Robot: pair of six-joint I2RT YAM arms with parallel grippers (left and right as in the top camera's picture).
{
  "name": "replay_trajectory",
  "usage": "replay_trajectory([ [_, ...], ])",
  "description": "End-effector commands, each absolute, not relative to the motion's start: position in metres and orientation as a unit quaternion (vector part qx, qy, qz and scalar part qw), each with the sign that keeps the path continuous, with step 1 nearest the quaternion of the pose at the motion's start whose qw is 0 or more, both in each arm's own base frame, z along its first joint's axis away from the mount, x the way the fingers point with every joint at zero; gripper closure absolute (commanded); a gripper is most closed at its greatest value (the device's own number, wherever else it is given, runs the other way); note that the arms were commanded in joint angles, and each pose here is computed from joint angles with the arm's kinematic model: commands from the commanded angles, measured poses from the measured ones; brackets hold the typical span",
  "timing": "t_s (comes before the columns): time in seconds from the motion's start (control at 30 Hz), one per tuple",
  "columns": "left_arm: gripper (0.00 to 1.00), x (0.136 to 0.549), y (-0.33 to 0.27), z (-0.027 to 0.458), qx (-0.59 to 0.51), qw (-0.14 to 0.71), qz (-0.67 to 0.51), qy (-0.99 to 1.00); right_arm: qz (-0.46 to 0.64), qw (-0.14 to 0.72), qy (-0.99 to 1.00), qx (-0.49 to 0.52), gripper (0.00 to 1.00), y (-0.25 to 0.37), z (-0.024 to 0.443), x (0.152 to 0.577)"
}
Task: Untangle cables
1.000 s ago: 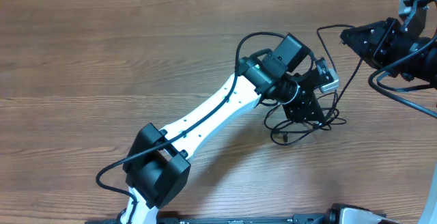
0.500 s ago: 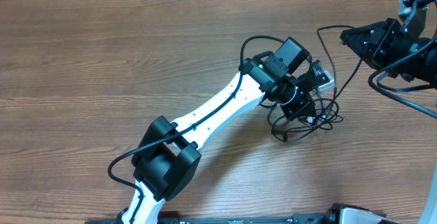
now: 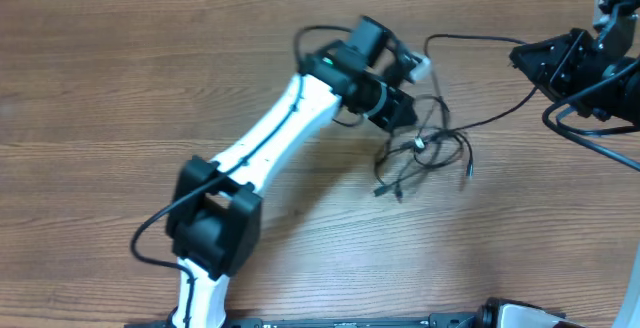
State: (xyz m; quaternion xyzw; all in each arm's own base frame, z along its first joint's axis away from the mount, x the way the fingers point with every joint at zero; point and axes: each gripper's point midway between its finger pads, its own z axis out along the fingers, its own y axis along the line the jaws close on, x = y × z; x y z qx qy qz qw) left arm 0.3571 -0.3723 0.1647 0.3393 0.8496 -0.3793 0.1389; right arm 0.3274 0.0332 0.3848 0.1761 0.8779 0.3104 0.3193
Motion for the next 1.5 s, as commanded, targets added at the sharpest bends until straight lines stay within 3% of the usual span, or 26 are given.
replay_trajectory([
  [0.0, 0.96, 0.367, -0.35, 0.232, 0.321, 0.206, -0.376, 0.844, 0.273, 0.334, 0.877, 0.209, 0.96, 0.013, 0.383, 0.331],
  [0.77, 0.95, 0.384, -0.168, 0.368, 0.149, 0.393, -0.257, 0.87, 0.07, 0.247, 0.886, 0.387, 0.96, -0.122, 0.287, 0.353],
  [1.23, 0.96, 0.403, -0.063, 0.369, 0.007, 0.411, -0.209, 0.887, 0.054, 0.168, 0.864, 0.471, 0.96, -0.187, 0.226, 0.342],
  [1.47, 0.96, 0.409, -0.02, 0.363, -0.067, 0.418, -0.144, 0.895, 0.064, 0.163, 0.85, 0.496, 0.96, -0.205, 0.221, 0.333],
])
